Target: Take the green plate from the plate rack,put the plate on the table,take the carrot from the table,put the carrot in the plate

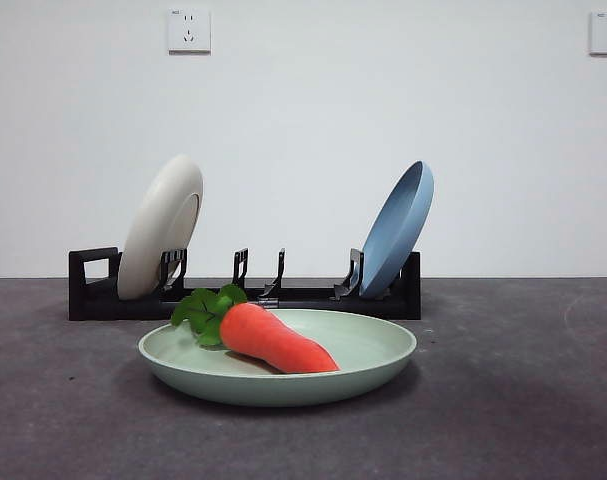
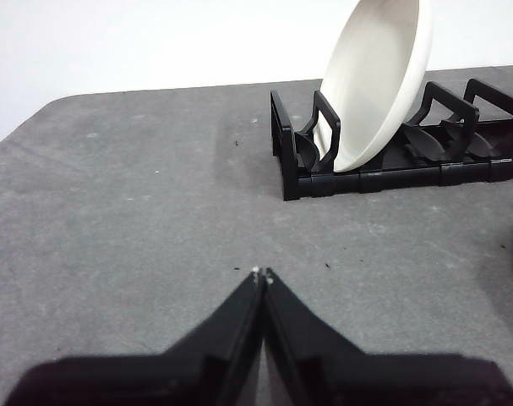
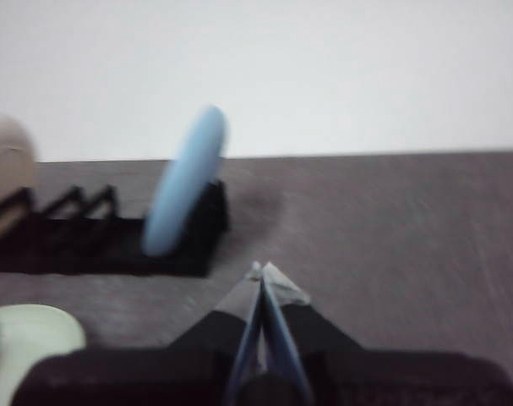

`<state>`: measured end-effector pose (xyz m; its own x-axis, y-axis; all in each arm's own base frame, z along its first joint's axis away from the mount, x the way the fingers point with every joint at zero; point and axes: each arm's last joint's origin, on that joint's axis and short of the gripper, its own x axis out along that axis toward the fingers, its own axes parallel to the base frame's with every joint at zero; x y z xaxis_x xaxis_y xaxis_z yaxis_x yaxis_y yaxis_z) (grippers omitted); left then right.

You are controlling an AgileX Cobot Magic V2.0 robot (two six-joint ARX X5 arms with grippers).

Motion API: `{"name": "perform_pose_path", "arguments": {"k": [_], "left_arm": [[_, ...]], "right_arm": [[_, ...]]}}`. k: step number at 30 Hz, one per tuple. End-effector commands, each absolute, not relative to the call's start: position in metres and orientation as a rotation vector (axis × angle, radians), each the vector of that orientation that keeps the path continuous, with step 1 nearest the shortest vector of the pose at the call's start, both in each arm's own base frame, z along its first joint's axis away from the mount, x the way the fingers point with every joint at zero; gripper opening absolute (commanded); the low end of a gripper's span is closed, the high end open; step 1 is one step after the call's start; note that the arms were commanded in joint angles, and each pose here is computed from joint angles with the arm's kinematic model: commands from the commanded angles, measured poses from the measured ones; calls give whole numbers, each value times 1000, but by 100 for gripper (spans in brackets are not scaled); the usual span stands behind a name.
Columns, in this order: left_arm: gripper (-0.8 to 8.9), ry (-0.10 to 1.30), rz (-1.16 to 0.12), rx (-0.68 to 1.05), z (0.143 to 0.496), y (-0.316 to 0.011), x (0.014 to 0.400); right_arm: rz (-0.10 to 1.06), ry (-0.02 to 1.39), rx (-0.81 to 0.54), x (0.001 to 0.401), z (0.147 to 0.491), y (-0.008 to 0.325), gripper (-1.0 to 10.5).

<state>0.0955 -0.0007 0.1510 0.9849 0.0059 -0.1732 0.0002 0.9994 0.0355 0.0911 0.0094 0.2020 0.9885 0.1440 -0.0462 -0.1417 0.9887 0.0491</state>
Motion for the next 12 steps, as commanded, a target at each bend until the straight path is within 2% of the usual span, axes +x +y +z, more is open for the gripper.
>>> {"name": "perform_pose_path", "arguments": {"k": [1, 12], "left_arm": [[-3, 181, 7, 29, 147, 0, 96], [-3, 181, 7, 29, 147, 0, 96]], "right_arm": [[114, 53, 87, 92, 188, 9, 2], [101, 137, 98, 96, 154, 9, 2]]}}
